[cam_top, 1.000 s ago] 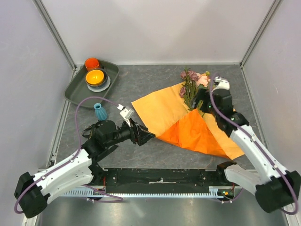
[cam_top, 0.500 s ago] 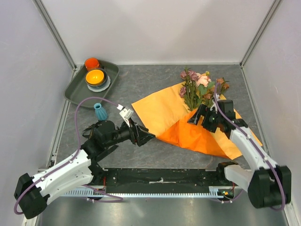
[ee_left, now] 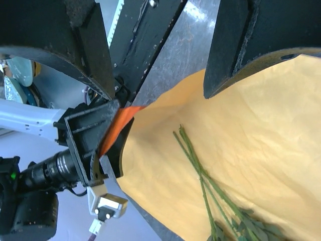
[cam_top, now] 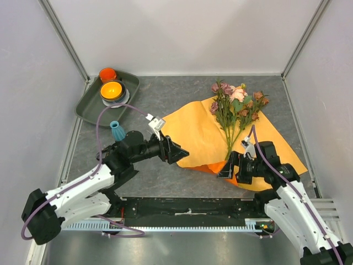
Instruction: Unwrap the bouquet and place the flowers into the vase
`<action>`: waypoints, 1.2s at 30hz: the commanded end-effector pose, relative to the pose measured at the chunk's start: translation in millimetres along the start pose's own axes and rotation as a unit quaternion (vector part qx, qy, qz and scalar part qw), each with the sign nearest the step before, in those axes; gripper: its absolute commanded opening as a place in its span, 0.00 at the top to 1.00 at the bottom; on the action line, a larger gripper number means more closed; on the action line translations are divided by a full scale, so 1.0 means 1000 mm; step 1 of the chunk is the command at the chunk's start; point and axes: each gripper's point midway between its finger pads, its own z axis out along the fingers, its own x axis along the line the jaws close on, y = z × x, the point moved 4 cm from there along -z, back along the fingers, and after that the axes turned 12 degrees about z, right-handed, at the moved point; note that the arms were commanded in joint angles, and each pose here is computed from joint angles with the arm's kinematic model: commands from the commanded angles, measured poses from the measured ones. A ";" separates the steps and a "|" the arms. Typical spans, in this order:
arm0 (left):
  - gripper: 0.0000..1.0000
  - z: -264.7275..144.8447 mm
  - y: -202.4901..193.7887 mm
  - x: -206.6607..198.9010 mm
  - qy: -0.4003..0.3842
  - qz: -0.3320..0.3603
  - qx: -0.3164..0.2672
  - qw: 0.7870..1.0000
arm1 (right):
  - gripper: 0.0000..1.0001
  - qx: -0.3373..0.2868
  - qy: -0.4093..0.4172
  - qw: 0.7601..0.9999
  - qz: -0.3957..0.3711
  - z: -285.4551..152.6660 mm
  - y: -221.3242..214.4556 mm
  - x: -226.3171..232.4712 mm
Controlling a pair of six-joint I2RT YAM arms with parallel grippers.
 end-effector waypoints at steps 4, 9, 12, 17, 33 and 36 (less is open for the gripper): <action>0.24 0.038 0.014 -0.017 -0.079 -0.021 0.045 0.996 | 0.02 0.040 0.025 0.995 -0.093 -0.029 -0.019 0.024; 0.32 0.077 -0.024 -0.019 -0.105 -0.054 0.123 0.985 | 0.02 0.050 0.063 0.986 -0.147 -0.046 -0.031 0.039; 0.37 0.093 -0.039 -0.023 -0.109 -0.062 0.143 0.982 | 0.02 0.053 0.072 0.983 -0.160 -0.053 -0.036 0.043; 0.45 0.099 -0.059 -0.035 -0.122 -0.066 0.160 0.977 | 0.02 0.010 0.094 0.979 -0.183 -0.062 -0.027 0.062; 0.50 0.053 -0.114 -0.044 -0.072 -0.083 0.173 0.979 | 0.25 -0.418 -0.182 0.890 0.015 -0.008 0.196 0.054; 0.39 0.050 -0.099 -0.043 -0.056 -0.050 0.163 0.984 | 0.37 -0.421 -0.177 0.887 0.061 0.000 0.226 0.030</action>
